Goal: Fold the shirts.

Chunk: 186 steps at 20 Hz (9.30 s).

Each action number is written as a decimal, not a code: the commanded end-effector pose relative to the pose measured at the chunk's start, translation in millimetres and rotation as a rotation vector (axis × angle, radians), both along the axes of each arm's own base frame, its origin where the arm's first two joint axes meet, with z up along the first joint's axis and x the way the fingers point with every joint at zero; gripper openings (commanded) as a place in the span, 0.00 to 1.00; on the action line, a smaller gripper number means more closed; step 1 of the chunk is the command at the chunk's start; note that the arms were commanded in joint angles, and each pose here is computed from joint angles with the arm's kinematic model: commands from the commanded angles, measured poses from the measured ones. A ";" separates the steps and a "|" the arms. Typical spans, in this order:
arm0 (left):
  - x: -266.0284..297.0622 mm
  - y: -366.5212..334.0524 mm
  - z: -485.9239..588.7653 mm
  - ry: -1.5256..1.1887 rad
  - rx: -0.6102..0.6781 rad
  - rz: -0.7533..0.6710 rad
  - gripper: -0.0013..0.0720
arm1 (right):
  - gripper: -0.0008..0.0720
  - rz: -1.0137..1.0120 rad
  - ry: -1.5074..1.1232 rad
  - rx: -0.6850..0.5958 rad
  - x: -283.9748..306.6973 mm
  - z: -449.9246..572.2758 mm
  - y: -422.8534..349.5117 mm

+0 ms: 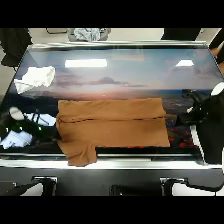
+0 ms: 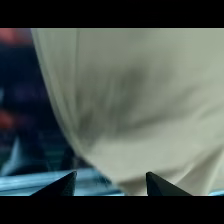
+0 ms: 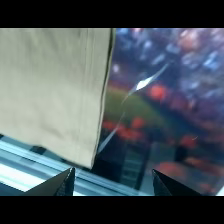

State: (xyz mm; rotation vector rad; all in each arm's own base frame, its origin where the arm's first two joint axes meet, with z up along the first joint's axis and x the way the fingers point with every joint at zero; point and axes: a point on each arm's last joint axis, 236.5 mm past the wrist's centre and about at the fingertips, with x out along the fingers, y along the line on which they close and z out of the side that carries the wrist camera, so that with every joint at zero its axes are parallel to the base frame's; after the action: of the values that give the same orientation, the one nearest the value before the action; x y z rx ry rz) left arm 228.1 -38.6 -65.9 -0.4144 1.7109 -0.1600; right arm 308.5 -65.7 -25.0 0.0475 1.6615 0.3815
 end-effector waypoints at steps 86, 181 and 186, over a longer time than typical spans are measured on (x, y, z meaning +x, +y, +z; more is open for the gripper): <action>204.4 -158.2 140.8 -0.718 -0.189 -0.103 0.07 | 0.08 -0.123 -0.396 0.572 175.5 26.4 117.3; 161.6 -31.1 298.9 -1.054 -0.195 0.103 0.07 | 0.08 -0.978 -0.442 -0.009 -41.6 201.6 -230.4; 161.1 -31.4 298.7 -1.053 -0.195 0.102 0.07 | 0.08 -1.075 -0.163 -0.265 -119.4 165.3 -251.3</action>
State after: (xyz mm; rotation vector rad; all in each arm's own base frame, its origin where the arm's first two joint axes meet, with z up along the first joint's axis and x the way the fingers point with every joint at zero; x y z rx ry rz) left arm 389.8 -69.7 233.0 -0.4467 0.6376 -0.3910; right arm 244.5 -303.8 161.2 0.6741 1.1204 -0.4354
